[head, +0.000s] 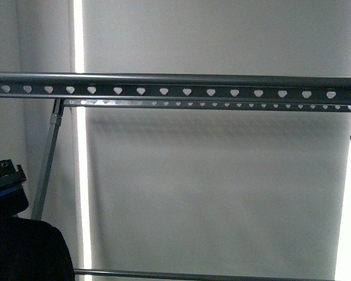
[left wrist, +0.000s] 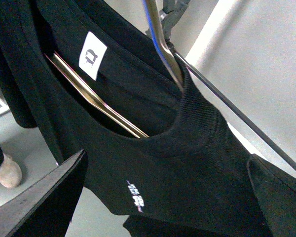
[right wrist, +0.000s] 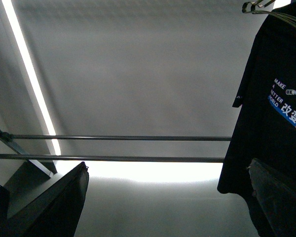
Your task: Hang clothes on hanger
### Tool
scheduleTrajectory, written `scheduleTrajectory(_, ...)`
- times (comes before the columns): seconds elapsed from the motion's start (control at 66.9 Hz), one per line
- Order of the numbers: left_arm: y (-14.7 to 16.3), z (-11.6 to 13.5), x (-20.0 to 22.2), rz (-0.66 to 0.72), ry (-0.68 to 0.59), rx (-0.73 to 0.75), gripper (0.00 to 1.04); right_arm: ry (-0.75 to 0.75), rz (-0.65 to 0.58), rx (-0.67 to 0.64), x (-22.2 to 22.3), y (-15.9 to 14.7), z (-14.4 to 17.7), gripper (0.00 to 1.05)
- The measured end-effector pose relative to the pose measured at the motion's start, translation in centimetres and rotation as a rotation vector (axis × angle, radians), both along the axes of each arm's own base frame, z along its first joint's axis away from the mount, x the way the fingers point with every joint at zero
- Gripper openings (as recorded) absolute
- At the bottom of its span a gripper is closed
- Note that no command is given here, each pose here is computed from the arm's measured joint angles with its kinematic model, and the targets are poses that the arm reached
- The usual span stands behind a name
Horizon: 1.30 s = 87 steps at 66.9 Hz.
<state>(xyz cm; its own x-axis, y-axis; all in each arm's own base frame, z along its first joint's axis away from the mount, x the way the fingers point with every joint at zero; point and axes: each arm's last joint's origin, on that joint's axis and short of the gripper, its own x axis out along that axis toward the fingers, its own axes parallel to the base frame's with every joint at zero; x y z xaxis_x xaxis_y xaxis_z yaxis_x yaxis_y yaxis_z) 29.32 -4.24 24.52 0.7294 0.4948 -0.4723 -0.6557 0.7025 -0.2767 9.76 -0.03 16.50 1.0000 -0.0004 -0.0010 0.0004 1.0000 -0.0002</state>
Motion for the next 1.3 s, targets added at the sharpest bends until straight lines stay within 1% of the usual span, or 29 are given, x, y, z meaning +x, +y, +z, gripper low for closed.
scheduleTrajectory(0.06, -0.3, 0.3, 1.0, 0.031, 0.002, -0.025, 0.98, 0.000, 0.000, 0.000, 0.0, 0.0, 0.0, 0.97)
scheduleTrajectory(0.179, -1.3, 1.5, 3.3, 0.102, -0.043, -0.101, 0.98, 0.000, 0.000, 0.000, 0.0, 0.0, 0.0, 0.97)
scheduleTrajectory(0.299, -2.4, 2.6, 4.8, 0.132, -0.081, -0.123, 0.98, 0.000, 0.000, 0.000, 0.0, 0.0, 0.0, 0.97)
scheduleTrajectory(0.404, -2.9, 2.9, 5.8, 0.145, -0.081, -0.131, 0.98, 0.000, 0.000, 0.000, 0.0, 0.0, 0.0, 0.97)
scheduleTrajectory(0.523, -3.2, 2.4, 7.2, 0.160, -0.048, -0.141, 0.98, 0.000, 0.000, 0.000, 0.0, 0.0, 0.0, 0.97)
scheduleTrajectory(0.598, -3.2, 1.6, 8.0, 0.175, -0.020, -0.144, 0.98, 0.000, 0.000, 0.000, 0.0, 0.0, 0.0, 0.97)
scheduleTrajectory(0.763, -2.4, 0.2, 8.6, 0.224, 0.021, -0.148, 0.98, 0.000, 0.000, 0.000, 0.0, 0.0, 0.0, 0.97)
scheduleTrajectory(0.882, -1.6, 0.0, 8.8, 0.250, 0.019, -0.158, 0.98, 0.000, 0.000, 0.000, 0.0, 0.0, 0.0, 0.97)
scheduleTrajectory(0.912, -1.3, -0.1, 8.8, 0.259, 0.021, -0.159, 0.96, 0.000, 0.000, 0.000, 0.0, 0.0, 0.0, 0.97)
scheduleTrajectory(0.972, -0.7, -0.3, 8.8, 0.281, 0.033, -0.161, 0.85, 0.000, 0.000, 0.000, 0.0, 0.0, 0.0, 0.97)
scheduleTrajectory(1.002, -0.5, -0.4, 8.9, 0.286, 0.035, -0.162, 0.82, 0.000, 0.000, 0.000, 0.0, 0.0, 0.0, 0.97)
scheduleTrajectory(1.137, 0.9, -0.8, 9.5, 0.321, 0.053, -0.174, 0.50, 0.000, 0.000, 0.000, 0.0, 0.0, 0.0, 0.97)
scheduleTrajectory(1.256, 1.1, -0.8, 9.5, 0.323, 0.056, -0.177, 0.32, 0.000, 0.000, 0.000, 0.0, 0.0, 0.0, 0.97)
scheduleTrajectory(1.301, 1.1, -0.7, 9.6, 0.315, 0.056, -0.187, 0.23, 0.000, 0.000, 0.000, 0.0, 0.0, 0.0, 0.97)
